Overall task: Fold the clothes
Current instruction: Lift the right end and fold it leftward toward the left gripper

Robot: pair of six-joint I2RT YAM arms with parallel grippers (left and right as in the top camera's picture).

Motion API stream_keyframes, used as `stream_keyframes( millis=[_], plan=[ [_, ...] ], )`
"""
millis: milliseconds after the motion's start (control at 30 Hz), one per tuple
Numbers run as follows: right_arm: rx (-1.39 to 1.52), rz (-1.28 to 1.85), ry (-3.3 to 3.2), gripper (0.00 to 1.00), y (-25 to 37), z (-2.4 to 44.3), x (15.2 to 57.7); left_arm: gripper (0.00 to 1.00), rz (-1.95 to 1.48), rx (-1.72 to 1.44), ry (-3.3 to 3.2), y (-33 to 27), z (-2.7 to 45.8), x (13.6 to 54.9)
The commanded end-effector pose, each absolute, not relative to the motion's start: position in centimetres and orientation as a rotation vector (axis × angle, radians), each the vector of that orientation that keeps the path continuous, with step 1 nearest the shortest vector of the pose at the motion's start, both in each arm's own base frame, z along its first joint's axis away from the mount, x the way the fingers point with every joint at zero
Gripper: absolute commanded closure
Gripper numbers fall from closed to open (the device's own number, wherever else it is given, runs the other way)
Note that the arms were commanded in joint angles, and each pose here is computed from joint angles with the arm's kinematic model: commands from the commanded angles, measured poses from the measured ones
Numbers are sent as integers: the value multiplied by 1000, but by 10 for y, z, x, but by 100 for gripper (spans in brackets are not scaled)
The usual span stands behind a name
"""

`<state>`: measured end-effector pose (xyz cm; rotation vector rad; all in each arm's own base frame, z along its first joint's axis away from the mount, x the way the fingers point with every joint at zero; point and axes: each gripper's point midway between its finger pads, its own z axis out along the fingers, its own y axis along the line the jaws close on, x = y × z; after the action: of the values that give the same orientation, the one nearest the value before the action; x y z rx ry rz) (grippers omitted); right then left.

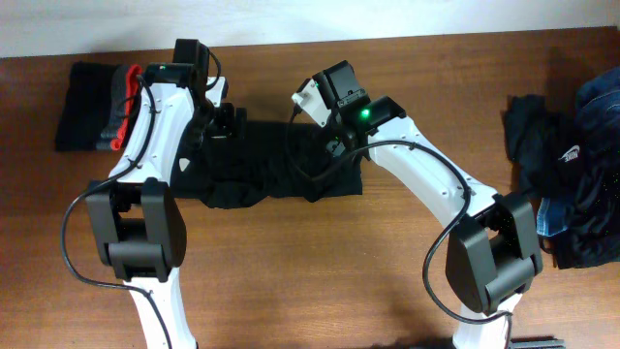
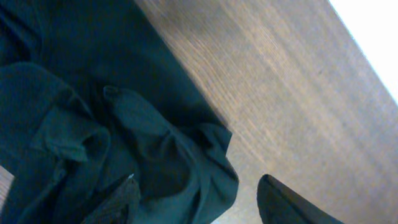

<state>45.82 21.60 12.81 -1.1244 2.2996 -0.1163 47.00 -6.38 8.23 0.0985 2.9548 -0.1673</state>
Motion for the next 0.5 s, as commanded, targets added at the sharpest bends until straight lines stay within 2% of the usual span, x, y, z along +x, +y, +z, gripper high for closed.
stream_keyframes(
  millis=[0,467],
  plan=[
    [-1290,-161,2223,35,221,118,461,1,-162,115,2894,-63,105,477],
    [-1374,-108,2204,36,234,87,465,1,-162,116,2895,-63,105,477]
  ],
)
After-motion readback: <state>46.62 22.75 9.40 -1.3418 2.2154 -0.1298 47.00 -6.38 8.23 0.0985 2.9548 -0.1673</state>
